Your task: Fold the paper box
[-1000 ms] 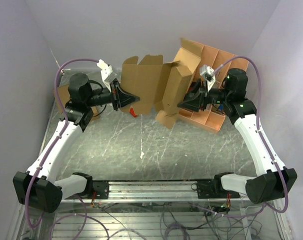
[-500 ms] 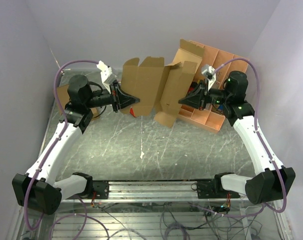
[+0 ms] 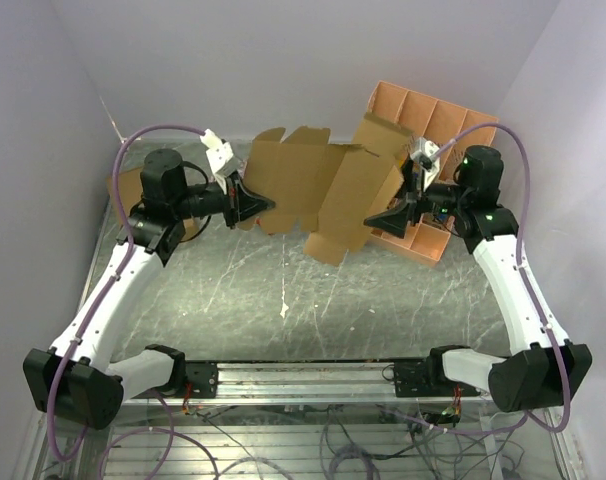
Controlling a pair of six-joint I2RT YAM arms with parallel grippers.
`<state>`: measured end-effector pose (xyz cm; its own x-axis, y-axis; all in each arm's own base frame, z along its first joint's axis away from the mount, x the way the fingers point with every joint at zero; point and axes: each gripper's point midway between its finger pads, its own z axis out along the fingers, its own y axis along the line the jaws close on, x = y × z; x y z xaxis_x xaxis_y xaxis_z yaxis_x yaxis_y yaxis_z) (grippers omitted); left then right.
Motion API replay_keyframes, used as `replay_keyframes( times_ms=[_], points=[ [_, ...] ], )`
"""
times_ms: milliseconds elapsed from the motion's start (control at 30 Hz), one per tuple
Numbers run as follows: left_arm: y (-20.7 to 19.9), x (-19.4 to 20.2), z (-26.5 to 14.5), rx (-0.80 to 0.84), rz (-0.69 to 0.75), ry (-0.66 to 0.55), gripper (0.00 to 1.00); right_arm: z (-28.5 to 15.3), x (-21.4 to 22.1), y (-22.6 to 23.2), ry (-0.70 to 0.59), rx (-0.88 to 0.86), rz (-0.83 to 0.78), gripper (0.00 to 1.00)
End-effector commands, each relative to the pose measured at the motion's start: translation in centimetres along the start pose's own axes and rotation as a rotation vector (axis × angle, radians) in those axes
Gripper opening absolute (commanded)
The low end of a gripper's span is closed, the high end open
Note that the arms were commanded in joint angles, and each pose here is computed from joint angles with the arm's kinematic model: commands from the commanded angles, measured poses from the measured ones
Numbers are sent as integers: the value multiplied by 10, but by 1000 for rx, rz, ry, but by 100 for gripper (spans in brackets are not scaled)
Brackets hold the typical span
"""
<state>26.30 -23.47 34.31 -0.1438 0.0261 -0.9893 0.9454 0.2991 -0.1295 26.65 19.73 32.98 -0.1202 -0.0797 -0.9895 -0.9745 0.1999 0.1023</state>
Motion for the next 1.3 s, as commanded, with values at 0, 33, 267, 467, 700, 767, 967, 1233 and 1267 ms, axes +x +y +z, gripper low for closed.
replay_keyframes(
  times_ms=[0, 33, 267, 467, 700, 767, 967, 1233, 1267],
  points=[
    [13, 14, -8, -73, 132, 92, 7, -21, -5, -6, 15, 51, -97, 81],
    [15, 20, -9, -82, 150, 106, 7, -25, -4, -6, 16, 49, -106, 82],
    [11, 68, -14, -99, 212, 193, 7, -45, 30, -5, 114, 65, -208, 88],
    [-2, 104, -10, -42, 170, 323, 7, -69, 51, -3, 180, 117, -250, 90],
    [5, 114, -13, -86, 176, 367, 7, -94, 12, -17, 224, 234, -369, 91],
    [4, 115, -11, -79, 173, 374, 7, -93, 10, -21, 214, 239, -363, 91],
    [3, 113, -7, -63, 163, 386, 7, -69, 18, -25, 219, 201, -325, 90],
    [3, 114, -4, -52, 158, 395, 7, -51, 41, -68, 302, 288, -356, 83],
    [4, 114, -4, -52, 157, 397, 7, -50, 44, -71, 311, 287, -349, 76]
  ],
)
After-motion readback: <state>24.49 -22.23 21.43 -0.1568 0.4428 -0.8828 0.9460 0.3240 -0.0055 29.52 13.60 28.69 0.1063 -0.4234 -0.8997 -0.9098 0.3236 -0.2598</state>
